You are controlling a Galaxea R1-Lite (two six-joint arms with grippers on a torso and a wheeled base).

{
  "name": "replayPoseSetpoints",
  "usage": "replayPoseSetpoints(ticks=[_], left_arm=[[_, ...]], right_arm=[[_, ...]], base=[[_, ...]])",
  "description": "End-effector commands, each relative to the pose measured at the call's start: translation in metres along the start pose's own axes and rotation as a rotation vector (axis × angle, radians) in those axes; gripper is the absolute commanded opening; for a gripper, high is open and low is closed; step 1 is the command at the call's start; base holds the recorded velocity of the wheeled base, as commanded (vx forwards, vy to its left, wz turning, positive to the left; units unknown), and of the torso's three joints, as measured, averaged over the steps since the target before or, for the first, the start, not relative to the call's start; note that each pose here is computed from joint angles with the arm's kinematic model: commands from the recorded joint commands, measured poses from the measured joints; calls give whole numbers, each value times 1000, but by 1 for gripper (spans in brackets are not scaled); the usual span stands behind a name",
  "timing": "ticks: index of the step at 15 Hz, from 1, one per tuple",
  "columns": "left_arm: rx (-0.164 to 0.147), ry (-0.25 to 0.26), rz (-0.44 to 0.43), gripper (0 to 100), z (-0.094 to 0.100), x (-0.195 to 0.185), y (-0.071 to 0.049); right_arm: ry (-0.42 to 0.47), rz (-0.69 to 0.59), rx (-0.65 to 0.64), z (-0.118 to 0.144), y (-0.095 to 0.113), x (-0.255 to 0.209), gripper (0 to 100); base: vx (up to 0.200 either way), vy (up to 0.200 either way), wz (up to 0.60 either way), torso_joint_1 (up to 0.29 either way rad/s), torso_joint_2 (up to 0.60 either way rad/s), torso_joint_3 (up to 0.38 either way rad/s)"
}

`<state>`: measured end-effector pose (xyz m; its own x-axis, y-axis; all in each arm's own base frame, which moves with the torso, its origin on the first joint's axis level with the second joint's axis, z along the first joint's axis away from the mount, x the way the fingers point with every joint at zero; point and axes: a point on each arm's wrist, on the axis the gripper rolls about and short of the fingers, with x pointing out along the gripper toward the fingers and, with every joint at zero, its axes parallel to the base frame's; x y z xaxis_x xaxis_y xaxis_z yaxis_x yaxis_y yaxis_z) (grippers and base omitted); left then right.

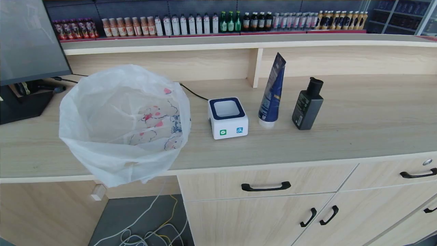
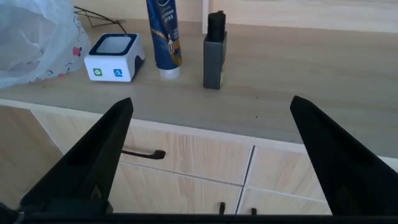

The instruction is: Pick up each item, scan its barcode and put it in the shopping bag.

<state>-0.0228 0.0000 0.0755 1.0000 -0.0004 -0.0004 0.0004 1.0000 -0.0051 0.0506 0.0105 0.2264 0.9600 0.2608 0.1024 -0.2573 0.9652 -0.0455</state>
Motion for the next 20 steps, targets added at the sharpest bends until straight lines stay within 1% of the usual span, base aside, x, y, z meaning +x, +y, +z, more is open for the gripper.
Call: replayPoseSetpoints(ticks=[1,3,5,7,8,9,11,13,16,20], left_arm=[[-1,0,0,100,0,0,0],[-1,0,0,100,0,0,0],[-1,0,-1,100,0,0,0],[-1,0,0,100,0,0,0],[-1,0,0,100,0,0,0],[-1,0,0,100,0,0,0],[-1,0,0,100,0,0,0],[-1,0,0,100,0,0,0],[1,0,0,100,0,0,0],[1,0,-1,100,0,0,0]], right_arm=[[45,124,-17,-4,9,64,100],[12,111,-19,-6,17,89,100],[2,75,-11,-9,28,102,100],[16,79,9,-16,55,111,100],[22,86,12,-19,63,114,100],[18,82,14,-21,67,121,100],[-18,84,26,-27,79,147,100],[-47,80,33,-35,88,167,100],[-39,70,13,-43,94,182,100],[-75,65,26,-37,104,212,100]], base=[[0,0,0,0,0,0],[0,0,0,0,0,0],[0,0,0,0,0,0],[0,0,0,0,0,0],[0,0,0,0,0,0],[0,0,0,0,0,0],[0,0,0,0,0,0],[0,0,0,0,0,0],[0,0,0,0,0,0],[0,0,0,0,0,0]])
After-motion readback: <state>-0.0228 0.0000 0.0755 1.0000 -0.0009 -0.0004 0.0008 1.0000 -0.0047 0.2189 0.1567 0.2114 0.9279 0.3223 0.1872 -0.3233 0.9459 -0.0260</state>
